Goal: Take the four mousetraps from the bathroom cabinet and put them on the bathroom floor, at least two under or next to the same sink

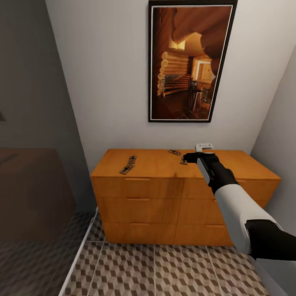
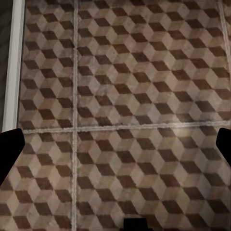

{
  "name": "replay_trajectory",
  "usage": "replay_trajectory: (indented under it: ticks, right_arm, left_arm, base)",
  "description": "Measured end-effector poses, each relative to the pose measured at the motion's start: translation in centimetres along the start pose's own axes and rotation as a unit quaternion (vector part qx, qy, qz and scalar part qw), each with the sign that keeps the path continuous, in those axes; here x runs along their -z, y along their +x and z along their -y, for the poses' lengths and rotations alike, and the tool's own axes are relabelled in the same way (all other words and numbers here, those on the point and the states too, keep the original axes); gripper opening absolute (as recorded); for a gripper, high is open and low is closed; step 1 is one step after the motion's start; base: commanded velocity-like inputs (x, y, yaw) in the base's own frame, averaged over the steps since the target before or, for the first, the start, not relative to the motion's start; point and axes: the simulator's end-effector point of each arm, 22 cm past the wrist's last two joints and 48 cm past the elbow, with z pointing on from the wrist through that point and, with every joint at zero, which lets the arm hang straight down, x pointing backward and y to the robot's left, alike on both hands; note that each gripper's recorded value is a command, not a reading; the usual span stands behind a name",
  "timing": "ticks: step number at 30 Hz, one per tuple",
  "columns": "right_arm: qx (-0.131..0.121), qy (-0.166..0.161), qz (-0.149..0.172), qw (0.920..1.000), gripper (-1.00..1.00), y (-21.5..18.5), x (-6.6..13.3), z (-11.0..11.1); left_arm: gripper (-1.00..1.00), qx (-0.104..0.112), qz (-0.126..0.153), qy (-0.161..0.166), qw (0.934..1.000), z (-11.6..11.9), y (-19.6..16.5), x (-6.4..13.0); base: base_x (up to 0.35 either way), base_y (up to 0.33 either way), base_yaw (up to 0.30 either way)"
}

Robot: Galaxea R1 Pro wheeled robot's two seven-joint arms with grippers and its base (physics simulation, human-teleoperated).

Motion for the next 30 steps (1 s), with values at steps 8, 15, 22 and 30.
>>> replay_trajectory:
  ticks: [8,15,22,30]
  right_arm:
    - [0.001,0.000,-0.002,1.0000,1.00,0.29,-0.15,0.04]
    - [0.001,0.002,-0.002,1.0000,1.00,0.43,-0.18,0.16]
    - [0.001,0.003,-0.003,1.0000,1.00,0.55,-0.23,0.16]
    - [0.002,0.003,-0.004,1.0000,1.00,0.60,-0.26,0.17]
  left_arm:
    - [1.00,0.000,0.000,0.000,1.0000,0.00,-0.02,-0.01]
    - [1.00,0.000,0.000,0.000,1.0000,0.00,-0.01,-0.01]
    - [1.00,0.000,-0.001,0.000,1.0000,0.01,0.08,0.01]
    - [1.00,0.000,-0.002,0.000,1.0000,0.01,0.13,0.02]
  base:
    - [0.023,0.000,0.000]
    - [0.002,0.000,0.000]
    - [0.130,0.000,0.000]
    - [0.304,0.000,0.000]
